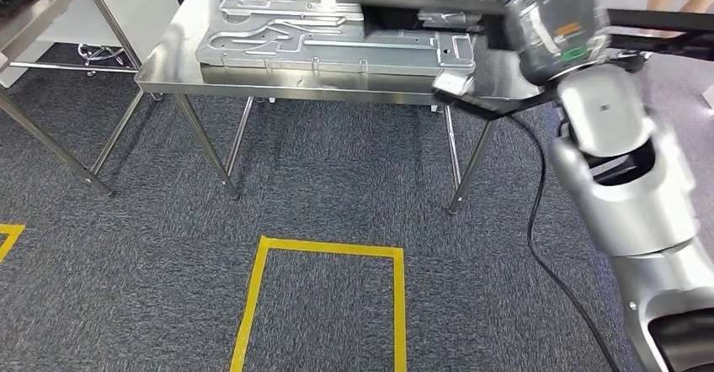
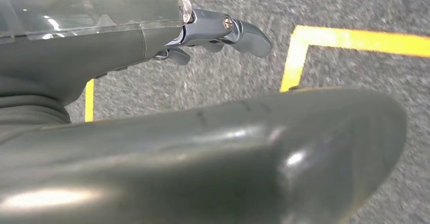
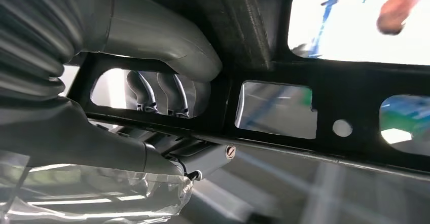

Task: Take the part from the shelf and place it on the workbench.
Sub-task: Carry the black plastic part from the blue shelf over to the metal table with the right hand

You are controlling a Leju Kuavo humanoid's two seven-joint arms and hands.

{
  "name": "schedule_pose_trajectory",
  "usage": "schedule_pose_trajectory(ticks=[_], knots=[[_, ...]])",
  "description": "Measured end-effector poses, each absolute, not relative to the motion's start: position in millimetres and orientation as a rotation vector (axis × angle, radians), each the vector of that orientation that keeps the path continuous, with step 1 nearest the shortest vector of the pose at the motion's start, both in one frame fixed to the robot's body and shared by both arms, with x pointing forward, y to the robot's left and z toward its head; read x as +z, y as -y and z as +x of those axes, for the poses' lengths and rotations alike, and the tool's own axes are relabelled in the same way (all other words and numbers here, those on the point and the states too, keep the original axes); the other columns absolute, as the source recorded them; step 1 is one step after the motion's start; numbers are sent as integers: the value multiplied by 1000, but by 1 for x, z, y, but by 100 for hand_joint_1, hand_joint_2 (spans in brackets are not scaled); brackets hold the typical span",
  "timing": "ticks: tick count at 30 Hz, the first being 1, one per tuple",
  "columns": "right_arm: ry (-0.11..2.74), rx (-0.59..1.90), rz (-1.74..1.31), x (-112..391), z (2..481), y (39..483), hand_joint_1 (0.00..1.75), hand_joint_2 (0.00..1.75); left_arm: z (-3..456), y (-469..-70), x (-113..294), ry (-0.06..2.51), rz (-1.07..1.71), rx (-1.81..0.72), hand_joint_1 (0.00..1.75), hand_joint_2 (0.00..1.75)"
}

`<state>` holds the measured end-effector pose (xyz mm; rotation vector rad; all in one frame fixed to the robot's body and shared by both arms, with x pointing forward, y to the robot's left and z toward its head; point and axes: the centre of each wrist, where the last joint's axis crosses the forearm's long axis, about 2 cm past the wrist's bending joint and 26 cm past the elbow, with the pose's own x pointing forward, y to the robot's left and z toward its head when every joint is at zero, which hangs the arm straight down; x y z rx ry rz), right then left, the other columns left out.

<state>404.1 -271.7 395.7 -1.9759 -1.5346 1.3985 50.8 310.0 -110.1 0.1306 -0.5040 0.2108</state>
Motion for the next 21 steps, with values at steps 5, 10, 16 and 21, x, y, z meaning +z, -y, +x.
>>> schedule_pose_trajectory(ticks=[5,10,16,21], knots=[[1453,1680,-1947,363,415,247,175,175,52,-310,-110,506,129,209,0,0],[1377,1933,-1930,328,423,230,175,175,54,-310,-110,499,133,206,0,0],[1318,2095,-1909,281,425,227,175,175,50,-309,-110,485,132,207,0,0],[1288,2137,-1916,273,427,229,175,175,50,-309,-110,482,132,207,0,0]])
